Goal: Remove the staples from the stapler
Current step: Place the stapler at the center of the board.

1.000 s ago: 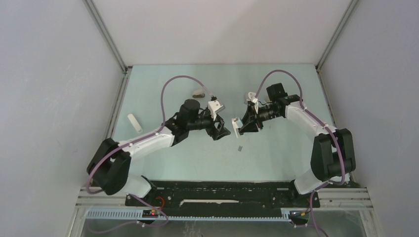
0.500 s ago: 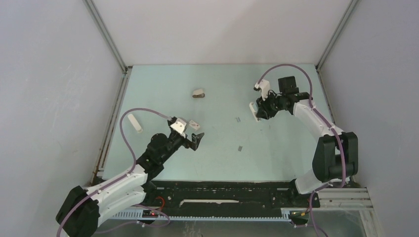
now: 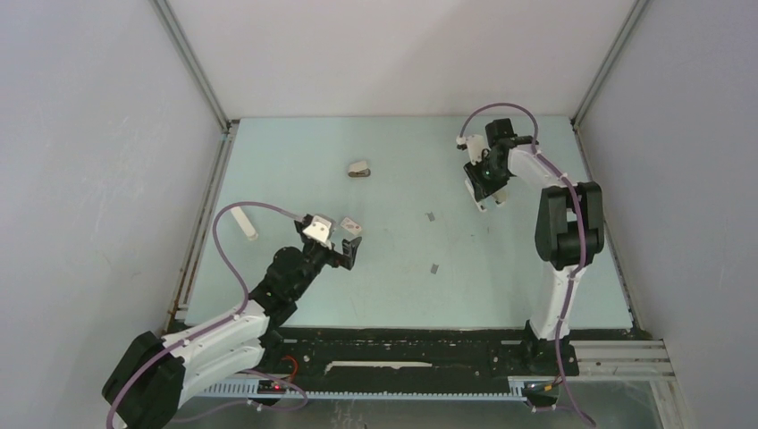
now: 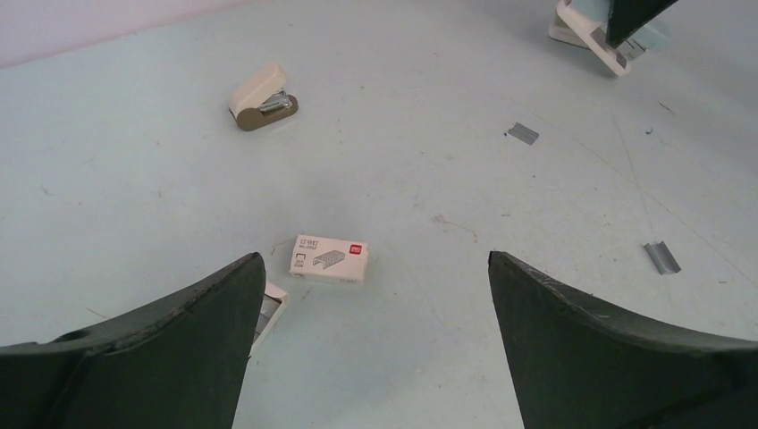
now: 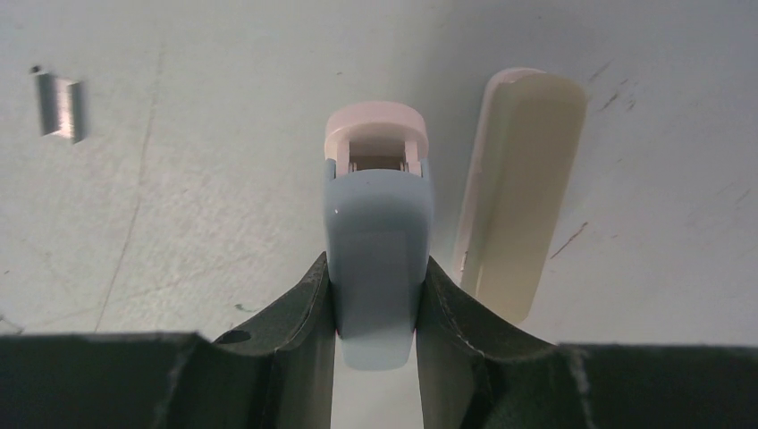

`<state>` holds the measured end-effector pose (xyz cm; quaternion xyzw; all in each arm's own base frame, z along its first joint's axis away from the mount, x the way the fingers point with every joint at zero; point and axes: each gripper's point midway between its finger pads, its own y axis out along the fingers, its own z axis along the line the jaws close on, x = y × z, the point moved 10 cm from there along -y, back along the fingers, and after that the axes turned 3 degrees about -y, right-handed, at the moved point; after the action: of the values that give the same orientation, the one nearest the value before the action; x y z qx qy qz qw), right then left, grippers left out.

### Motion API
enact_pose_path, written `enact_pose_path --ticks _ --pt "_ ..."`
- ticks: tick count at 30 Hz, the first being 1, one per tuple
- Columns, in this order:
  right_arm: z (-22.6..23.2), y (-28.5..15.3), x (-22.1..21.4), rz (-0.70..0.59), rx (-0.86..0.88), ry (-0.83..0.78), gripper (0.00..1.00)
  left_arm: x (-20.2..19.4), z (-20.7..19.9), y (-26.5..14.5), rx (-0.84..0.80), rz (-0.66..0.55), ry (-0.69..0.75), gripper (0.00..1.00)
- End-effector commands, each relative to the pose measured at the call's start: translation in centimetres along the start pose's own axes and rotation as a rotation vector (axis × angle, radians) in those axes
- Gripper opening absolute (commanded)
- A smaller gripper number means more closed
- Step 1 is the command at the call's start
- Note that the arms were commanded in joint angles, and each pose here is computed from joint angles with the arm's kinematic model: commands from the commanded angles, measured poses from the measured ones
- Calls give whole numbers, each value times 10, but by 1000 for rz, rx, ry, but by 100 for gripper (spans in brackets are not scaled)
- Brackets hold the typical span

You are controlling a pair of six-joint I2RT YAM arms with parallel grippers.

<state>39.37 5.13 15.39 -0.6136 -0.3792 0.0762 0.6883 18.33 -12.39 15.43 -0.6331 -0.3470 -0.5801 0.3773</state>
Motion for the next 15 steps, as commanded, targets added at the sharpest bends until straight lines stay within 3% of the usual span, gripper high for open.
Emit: enact_pose_path --ticks 1,15 --pt "-13 -4 11 69 -55 40 12 6 1 0 19 -60 -19 100" --pt "-16 17 11 111 -29 42 45 4 3 -8 16 -105 -27 100"
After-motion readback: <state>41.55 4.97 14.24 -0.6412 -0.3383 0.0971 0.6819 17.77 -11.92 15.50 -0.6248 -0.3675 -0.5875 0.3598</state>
